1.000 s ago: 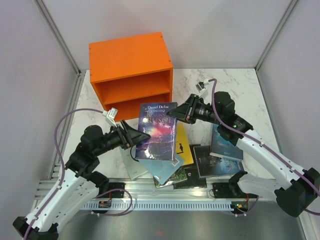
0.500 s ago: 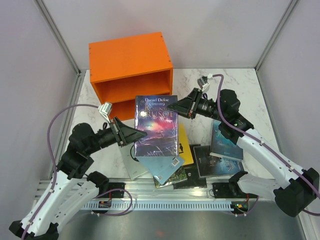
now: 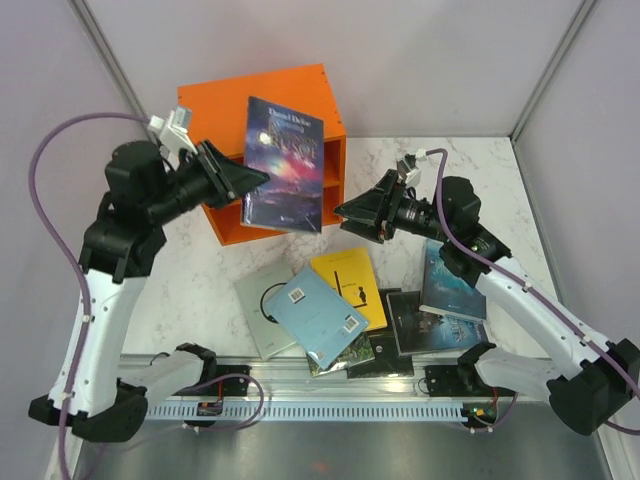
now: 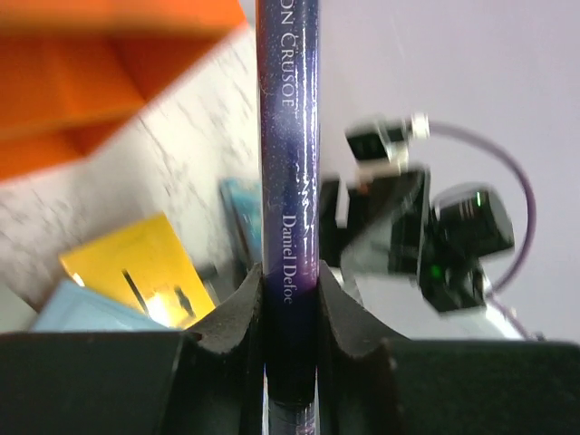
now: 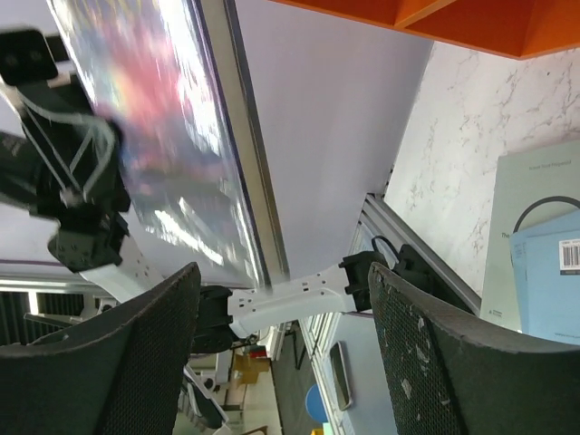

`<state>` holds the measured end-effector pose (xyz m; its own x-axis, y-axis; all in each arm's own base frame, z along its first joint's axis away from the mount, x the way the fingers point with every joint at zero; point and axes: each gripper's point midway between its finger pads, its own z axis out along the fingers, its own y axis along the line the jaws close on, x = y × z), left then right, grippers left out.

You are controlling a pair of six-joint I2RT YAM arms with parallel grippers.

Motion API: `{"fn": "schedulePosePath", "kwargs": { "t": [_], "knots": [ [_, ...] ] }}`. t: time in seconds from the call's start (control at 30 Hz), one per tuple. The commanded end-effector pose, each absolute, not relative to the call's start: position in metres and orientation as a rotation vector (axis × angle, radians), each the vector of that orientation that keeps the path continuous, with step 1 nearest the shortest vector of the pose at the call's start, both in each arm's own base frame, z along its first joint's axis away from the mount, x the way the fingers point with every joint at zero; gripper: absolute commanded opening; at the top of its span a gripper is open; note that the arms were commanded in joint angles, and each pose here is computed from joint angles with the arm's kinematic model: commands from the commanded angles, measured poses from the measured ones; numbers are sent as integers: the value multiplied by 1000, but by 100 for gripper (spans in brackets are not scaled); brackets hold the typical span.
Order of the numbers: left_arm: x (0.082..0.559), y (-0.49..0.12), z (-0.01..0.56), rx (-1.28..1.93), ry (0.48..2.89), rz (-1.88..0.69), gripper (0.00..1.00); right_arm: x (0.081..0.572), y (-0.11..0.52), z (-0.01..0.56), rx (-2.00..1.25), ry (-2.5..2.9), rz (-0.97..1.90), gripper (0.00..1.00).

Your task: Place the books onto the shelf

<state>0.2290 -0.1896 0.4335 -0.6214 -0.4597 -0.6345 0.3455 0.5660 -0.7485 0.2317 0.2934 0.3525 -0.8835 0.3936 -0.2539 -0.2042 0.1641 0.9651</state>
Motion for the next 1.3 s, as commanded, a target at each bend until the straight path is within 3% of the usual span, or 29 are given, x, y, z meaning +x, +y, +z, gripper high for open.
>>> {"fn": "schedulePosePath", "kwargs": {
  "t": [0.0, 0.27, 0.7, 1.03, 1.1, 1.27],
  "knots": [
    [258, -156, 496, -38, 1713, -1066, 2, 223, 287, 365, 146, 1957, 1774, 79],
    [314, -96, 538, -154, 1624, -1003, 2, 214, 280, 356, 139, 1973, 1749, 79],
    [402, -40, 470, -307, 1809, -1016, 2, 221, 283, 339, 154, 2014, 1723, 78],
    [424, -11, 439, -455, 1890, -851, 5, 221, 283, 328, 173, 2041, 1711, 77],
    [422, -6, 429, -480, 1919, -812, 18, 222, 282, 322, 189, 2048, 1703, 77],
    [423, 15, 411, -562, 1959, -654, 65, 219, 280, 316, 201, 2059, 1699, 76]
  ]
}}
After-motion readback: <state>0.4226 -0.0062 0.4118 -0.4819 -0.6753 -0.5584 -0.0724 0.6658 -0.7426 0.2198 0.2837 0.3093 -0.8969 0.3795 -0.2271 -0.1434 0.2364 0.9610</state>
